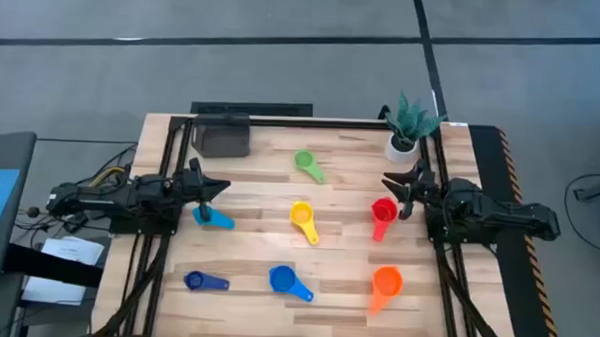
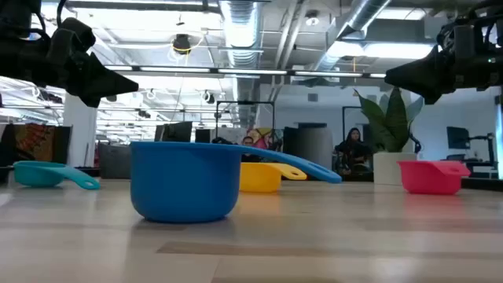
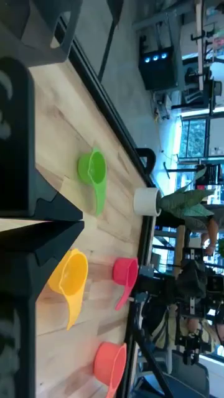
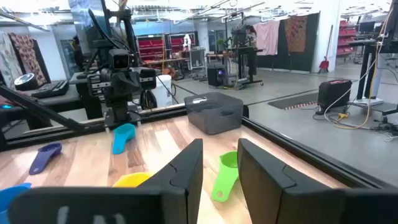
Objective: Nest measuring cups in basket
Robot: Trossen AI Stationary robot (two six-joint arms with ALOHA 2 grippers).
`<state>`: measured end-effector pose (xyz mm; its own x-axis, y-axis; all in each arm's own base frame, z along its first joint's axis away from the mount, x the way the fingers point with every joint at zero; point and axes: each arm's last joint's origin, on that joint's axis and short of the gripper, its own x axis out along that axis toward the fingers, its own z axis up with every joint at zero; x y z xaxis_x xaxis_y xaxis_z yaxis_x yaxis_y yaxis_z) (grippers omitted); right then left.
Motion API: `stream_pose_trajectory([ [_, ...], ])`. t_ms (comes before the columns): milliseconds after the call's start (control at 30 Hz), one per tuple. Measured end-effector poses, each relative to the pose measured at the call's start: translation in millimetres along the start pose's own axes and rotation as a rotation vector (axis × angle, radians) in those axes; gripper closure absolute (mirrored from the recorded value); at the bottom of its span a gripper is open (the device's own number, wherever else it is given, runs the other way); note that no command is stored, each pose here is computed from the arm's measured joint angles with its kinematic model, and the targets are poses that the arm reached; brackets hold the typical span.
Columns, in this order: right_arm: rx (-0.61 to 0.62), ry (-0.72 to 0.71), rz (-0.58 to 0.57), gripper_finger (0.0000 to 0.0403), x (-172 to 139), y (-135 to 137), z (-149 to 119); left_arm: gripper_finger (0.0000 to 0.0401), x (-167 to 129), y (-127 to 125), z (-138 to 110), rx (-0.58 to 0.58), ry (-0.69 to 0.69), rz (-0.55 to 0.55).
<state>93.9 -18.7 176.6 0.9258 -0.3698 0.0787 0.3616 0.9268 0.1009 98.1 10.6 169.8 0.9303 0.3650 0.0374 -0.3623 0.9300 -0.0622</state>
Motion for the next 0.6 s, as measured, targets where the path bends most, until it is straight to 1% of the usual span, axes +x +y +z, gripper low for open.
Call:
stream_pose_trajectory([
  [300,0.002,0.001,0.0,0.0278,0.0,0.0,-0.1,0.0401,0.0,-1.5,-0.2,-0.012,0.004,-0.052],
  [467,0.049,0.001,0.0,0.0278,0.0,0.0,-0.1,0.0401,0.0,-1.6,-0.3,-0.025,0.005,-0.055],
  [600,0.051,0.003,0.0,0.0278,0.0,0.0,-0.2,0.0401,0.0,-1.6,-0.3,-0.017,0.005,-0.054],
])
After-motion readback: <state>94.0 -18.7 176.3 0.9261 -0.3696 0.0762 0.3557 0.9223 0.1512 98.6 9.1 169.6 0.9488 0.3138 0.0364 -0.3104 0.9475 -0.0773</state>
